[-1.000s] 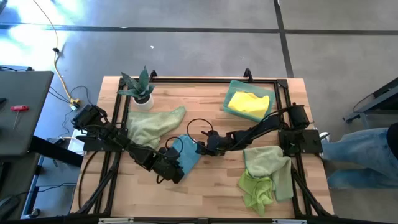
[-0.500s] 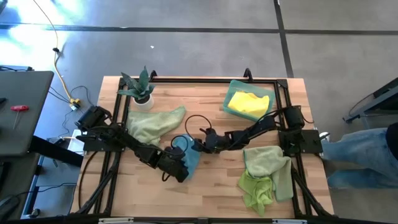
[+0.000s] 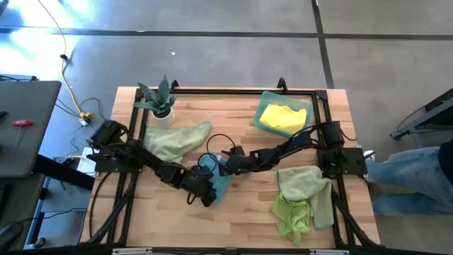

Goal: Fold microfiber towels
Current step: Stack the folded blue microfiber cloth on top of the folded yellow microfiber cloth

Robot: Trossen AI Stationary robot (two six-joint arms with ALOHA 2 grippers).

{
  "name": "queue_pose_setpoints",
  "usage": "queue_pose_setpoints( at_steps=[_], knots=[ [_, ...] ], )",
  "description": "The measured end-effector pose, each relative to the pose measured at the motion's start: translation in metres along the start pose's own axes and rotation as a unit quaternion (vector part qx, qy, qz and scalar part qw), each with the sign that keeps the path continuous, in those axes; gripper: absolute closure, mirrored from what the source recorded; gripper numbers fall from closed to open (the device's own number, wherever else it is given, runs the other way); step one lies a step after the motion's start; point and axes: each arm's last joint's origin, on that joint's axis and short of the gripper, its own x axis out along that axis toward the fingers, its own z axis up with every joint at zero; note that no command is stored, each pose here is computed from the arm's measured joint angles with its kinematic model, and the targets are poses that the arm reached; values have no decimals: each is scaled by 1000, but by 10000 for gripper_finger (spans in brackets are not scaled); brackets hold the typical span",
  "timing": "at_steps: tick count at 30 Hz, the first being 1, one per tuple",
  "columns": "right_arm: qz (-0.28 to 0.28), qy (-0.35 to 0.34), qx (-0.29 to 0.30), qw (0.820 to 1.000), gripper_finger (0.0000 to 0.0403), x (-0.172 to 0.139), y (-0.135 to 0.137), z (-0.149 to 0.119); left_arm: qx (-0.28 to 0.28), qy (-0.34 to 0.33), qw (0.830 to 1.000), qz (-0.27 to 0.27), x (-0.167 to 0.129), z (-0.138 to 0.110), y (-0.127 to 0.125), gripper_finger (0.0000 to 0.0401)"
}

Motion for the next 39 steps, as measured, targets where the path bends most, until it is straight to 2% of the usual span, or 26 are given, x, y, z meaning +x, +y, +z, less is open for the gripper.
queue_pose_setpoints(
  at_steps=[5, 14, 20, 25, 29, 39],
  knots=[
    [-10, 1, -25, 1000, 399, -3, 3, 7, 12, -5, 999, -38, -14, 8, -7, 250],
    [-72, -43, -89, 992, 401, -38, 20, 43, 63, -87, 988, -110, -76, 39, -21, 250],
    [-101, -123, -91, 983, 402, -66, 34, 72, 74, -176, 976, -107, -121, 58, -18, 250],
    [-148, -200, -92, 964, 402, -85, 39, 94, 97, -239, 960, -110, -153, 74, -11, 250],
    [-183, -231, -90, 951, 402, -98, 40, 108, 102, -294, 945, -97, -174, 89, -1, 250],
    [-241, -305, -106, 915, 403, -159, 34, 156, 99, -384, 918, -24, -212, 125, 37, 250]
  ],
)
